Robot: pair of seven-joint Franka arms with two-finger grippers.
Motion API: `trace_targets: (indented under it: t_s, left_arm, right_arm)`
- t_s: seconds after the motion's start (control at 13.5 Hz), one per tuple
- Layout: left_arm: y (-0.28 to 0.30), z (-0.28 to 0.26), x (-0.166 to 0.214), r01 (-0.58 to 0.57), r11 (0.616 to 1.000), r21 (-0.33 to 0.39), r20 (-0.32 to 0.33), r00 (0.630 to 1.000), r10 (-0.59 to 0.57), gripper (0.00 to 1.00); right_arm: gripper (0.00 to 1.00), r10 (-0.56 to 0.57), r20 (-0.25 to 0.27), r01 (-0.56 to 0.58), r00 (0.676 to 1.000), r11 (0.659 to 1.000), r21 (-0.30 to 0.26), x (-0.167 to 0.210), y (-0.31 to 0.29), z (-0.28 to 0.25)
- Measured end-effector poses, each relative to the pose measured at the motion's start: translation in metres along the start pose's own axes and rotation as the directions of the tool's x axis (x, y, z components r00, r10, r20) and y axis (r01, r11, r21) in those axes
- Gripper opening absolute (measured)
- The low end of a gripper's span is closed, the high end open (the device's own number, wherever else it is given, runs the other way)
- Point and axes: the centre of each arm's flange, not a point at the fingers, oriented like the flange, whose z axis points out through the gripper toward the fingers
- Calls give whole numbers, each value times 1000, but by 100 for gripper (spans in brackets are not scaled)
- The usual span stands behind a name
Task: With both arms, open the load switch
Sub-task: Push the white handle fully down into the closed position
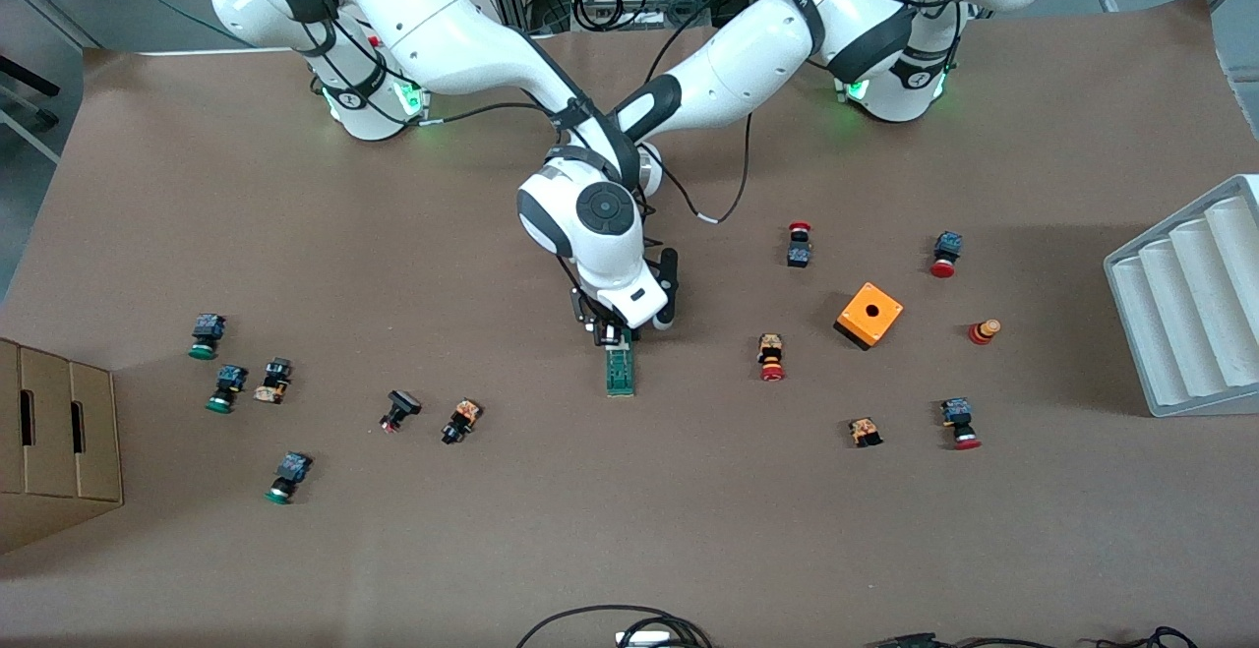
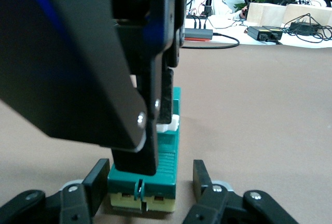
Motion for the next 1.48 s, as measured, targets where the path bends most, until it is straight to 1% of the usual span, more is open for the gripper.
trace_targets:
  t_s: [0.22,0.96,1.11,1.48]
  left_arm:
    - [0,-2,-2,-4,1000,2,-6,1000,4,74]
    - [0,-6,-5,13,1000,2,-14,1000,-13,75]
    - [0,-6,-5,17,1000,2,-15,1000,-17,78]
    - [0,-7,-6,17,1000,3,-18,1000,-17,78]
  right_arm:
    - [40,0,2,0,1000,1000,1,-1,-1,2]
    - [40,0,3,0,1000,1000,3,-1,-1,4]
    - [39,0,4,0,1000,1000,3,-1,-2,5]
    - [39,0,4,0,1000,1000,3,-1,-2,5]
